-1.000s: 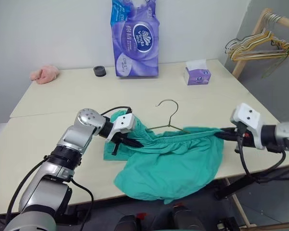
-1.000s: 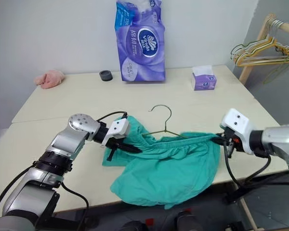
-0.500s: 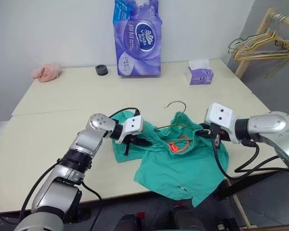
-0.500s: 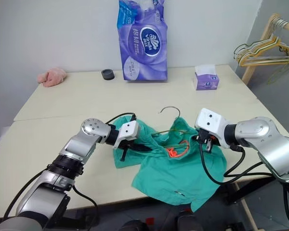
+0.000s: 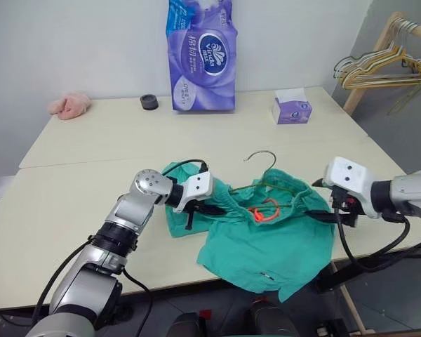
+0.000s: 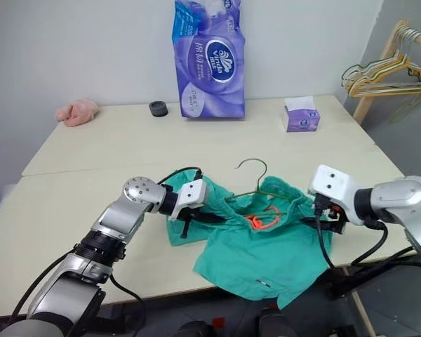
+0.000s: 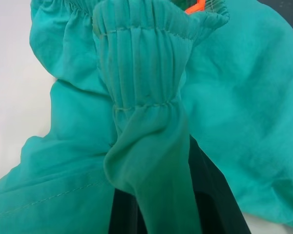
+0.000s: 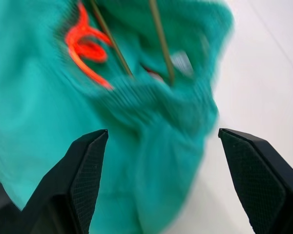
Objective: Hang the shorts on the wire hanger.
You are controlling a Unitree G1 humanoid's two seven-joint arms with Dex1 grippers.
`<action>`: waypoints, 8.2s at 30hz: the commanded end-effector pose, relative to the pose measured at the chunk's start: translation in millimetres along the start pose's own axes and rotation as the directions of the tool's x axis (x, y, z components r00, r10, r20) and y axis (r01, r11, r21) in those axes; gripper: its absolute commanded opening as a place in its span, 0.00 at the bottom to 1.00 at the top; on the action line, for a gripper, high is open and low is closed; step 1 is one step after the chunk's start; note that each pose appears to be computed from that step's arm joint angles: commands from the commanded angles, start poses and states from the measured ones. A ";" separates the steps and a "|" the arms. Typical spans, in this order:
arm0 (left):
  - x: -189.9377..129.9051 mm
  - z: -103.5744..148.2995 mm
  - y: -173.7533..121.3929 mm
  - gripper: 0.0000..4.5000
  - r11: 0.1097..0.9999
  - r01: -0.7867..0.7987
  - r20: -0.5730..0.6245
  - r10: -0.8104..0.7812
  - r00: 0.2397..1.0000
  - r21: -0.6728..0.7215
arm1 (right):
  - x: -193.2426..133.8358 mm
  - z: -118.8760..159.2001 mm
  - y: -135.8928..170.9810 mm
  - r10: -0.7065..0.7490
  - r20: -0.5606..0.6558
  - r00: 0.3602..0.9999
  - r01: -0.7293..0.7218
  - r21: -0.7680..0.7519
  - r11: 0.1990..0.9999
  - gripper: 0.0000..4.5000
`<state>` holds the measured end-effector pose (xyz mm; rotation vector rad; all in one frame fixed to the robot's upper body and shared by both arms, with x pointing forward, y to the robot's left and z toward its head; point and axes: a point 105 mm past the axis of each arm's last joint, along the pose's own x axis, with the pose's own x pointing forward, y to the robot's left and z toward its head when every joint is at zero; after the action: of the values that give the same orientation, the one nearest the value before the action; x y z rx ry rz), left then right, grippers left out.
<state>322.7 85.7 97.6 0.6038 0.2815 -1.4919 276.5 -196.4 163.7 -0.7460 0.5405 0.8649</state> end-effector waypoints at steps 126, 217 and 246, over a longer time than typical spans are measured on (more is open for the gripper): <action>-68.8 22.2 68.7 0.79 0.885 -0.433 0.204 0.462 0.863 -0.172 | -20.9 -8.4 16.8 0.033 0.164 0.986 -0.095 0.382 0.919 0.00; 42.6 300.6 8.0 0.80 0.948 -0.099 0.658 -0.132 0.741 0.302 | -260.1 -84.9 -96.3 -0.838 -0.532 0.120 0.706 0.639 -0.305 0.82; -98.5 41.9 91.6 0.80 0.172 -0.911 -0.012 0.982 0.190 -0.376 | 22.5 79.7 -52.8 -0.648 0.495 0.579 0.482 0.433 0.762 0.82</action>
<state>399.9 134.3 173.3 0.2087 -0.0011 -0.2766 344.2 -150.8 202.2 -0.2814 -0.1184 0.3577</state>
